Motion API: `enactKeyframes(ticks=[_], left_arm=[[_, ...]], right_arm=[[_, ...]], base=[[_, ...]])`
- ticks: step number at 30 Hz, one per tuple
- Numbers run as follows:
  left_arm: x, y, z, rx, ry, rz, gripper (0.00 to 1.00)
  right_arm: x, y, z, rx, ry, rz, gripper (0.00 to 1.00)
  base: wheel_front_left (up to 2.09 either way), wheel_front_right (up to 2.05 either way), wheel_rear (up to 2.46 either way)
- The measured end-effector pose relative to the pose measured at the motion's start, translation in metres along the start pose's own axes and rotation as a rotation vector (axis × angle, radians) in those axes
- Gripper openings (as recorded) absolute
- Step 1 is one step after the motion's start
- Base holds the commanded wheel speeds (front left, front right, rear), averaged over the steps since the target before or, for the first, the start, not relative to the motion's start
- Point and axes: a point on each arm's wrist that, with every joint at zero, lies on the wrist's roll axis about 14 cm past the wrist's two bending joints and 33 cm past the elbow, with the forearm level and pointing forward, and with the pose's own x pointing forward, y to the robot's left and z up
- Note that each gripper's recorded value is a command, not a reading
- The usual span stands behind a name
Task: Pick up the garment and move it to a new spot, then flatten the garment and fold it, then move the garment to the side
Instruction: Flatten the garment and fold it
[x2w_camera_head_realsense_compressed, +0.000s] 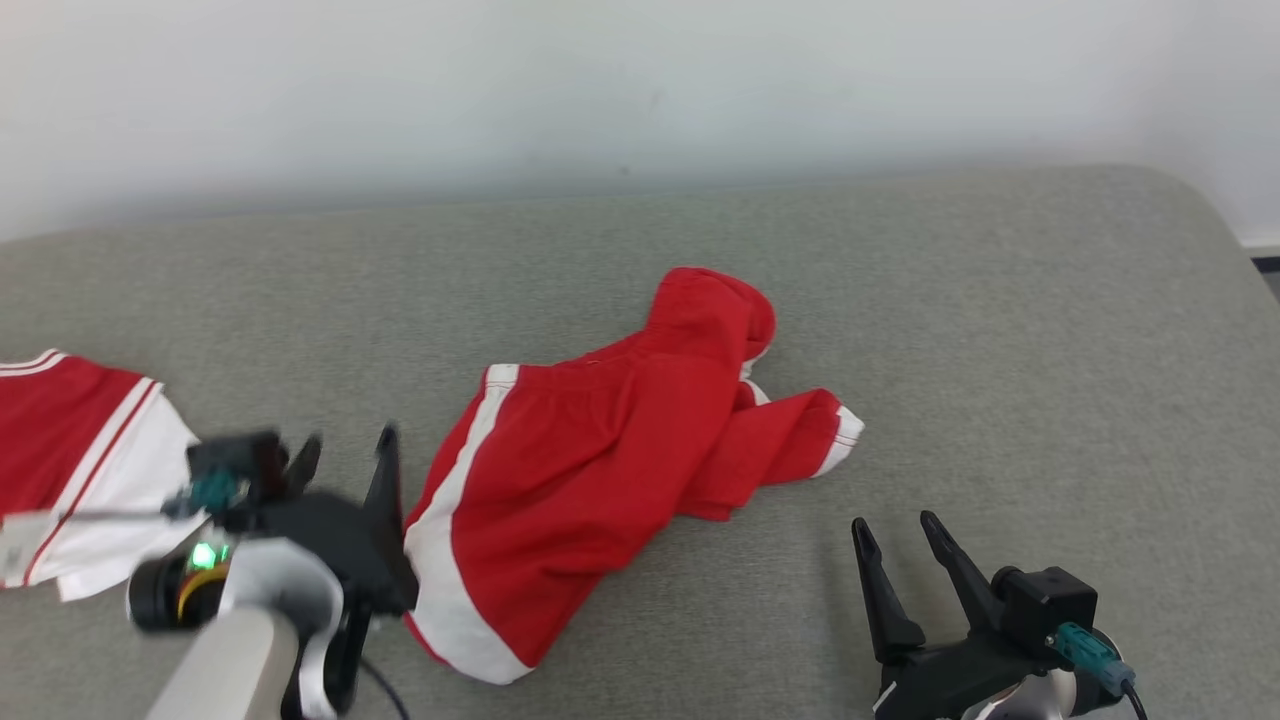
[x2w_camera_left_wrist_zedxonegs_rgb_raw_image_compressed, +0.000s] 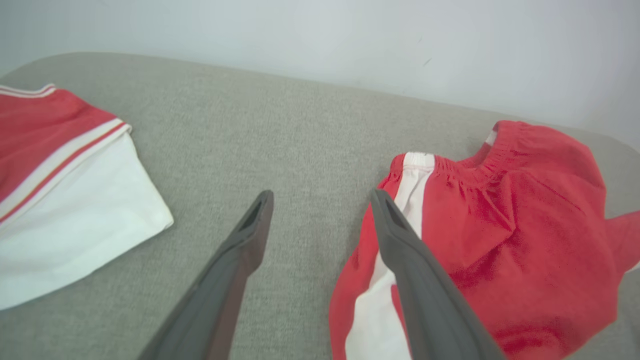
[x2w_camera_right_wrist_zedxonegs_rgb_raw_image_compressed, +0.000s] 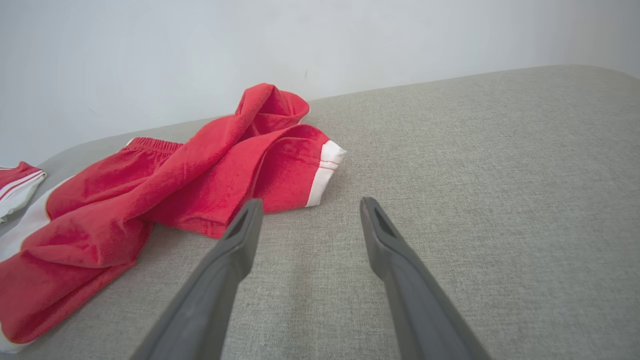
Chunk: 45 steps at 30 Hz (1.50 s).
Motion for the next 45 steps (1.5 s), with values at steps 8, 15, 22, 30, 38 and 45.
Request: enactKeyframes(ticks=[8, 15, 22, 30, 38, 45], left_arm=[[0.044, -0.089, 0.023, 0.113, 0.122, -0.239, 1.00], [0.086, -0.148, 0.018, 0.180, 0.244, -0.335, 1.00], [0.125, -0.181, 0.000, 0.214, 0.344, -0.361, 1.00], [0.161, -0.188, -0.036, 0.197, 0.453, -0.324, 1.00], [0.165, -0.203, -0.068, 0.211, 0.536, -0.408, 0.00], [0.163, -0.229, -0.007, 0.127, 0.250, -0.514, 0.00]], right_arm=[[-0.011, -0.020, 0.002, 0.020, -0.018, -0.065, 1.00], [-0.033, -0.053, -0.005, 0.050, -0.015, -0.179, 1.00], [-0.057, -0.085, -0.019, 0.072, 0.011, -0.304, 1.00], [-0.065, -0.101, -0.030, 0.069, 0.046, -0.368, 1.00], [-0.064, -0.109, -0.043, 0.067, 0.090, -0.395, 1.00], [-0.042, -0.097, -0.039, 0.044, 0.077, -0.326, 1.00]], base=[[0.00, 0.00, 0.00], [0.00, 0.00, 0.00], [0.00, 0.00, 0.00], [0.00, 0.00, 0.00], [0.00, 0.00, 0.00], [0.00, 0.00, 0.00]])
